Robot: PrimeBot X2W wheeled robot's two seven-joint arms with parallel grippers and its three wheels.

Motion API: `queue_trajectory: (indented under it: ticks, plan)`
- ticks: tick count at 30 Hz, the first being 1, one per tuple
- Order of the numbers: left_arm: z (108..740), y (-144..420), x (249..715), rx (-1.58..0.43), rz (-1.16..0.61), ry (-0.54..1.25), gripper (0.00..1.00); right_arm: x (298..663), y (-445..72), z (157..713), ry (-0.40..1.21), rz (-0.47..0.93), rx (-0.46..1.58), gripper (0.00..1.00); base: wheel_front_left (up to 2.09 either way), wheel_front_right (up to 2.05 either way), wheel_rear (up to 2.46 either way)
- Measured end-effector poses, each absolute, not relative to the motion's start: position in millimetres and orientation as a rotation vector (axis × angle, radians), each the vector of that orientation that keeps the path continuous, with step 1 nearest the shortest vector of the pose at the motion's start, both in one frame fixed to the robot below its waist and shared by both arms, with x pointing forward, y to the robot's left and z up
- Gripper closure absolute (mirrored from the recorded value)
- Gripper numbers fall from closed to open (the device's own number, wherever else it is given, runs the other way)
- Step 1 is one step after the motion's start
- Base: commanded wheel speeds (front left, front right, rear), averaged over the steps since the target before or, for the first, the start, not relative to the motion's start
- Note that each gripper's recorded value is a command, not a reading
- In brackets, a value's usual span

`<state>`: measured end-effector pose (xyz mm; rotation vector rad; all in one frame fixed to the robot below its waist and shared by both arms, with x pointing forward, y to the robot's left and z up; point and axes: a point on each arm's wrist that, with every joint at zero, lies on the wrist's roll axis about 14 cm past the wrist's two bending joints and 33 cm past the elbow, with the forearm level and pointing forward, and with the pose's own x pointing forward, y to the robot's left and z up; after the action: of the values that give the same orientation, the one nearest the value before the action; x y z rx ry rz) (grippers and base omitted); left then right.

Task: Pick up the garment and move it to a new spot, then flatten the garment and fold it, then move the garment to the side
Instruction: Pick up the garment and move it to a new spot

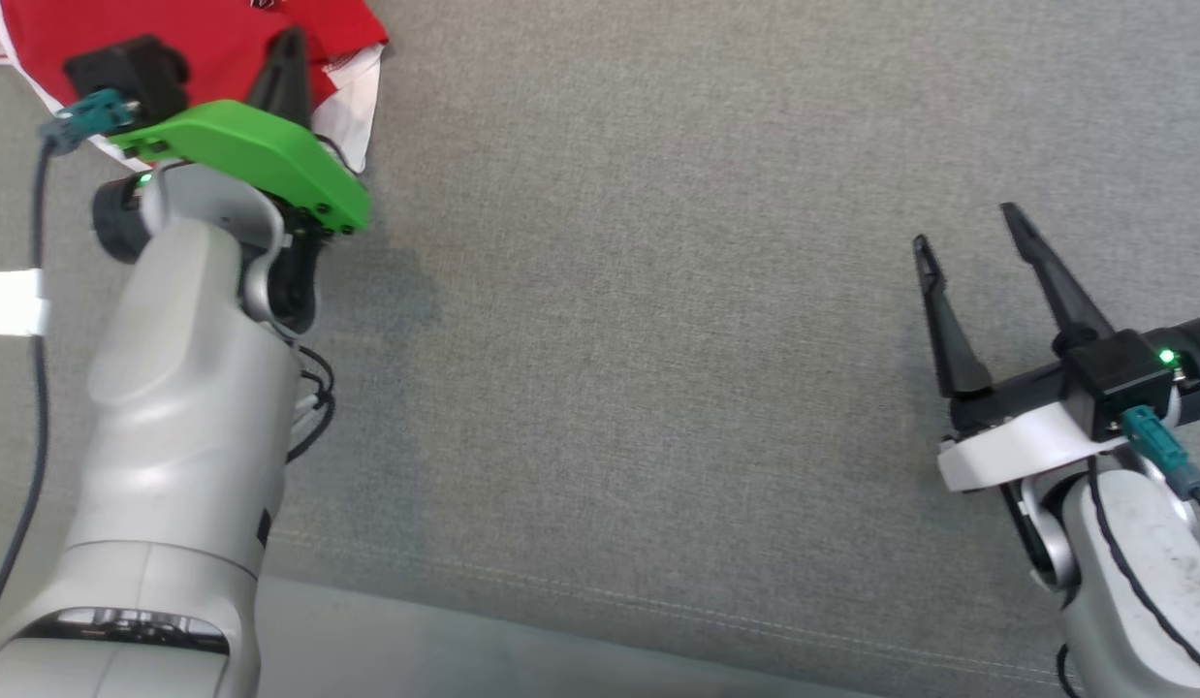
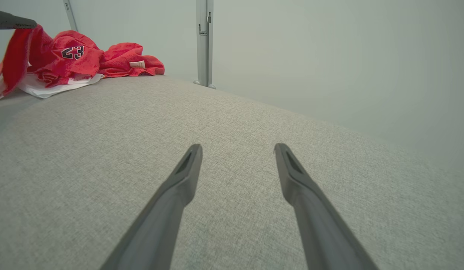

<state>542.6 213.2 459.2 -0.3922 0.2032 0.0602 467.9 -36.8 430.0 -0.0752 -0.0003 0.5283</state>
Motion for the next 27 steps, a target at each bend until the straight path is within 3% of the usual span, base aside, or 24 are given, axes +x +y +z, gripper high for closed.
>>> queue_trajectory:
  ticks: [12, 27]
  plan:
    - [493, 78, 525, -0.528, -0.334, 0.246, 1.00, 442, -45, 463, -0.021, 0.432, 0.000, 0.00, 0.00, 0.00, 0.00]
    - [542, -80, 472, -0.609, -0.834, 0.293, 1.00, 419, -108, 488, -0.052, 0.220, 0.003, 0.00, 0.00, 0.00, 0.00]
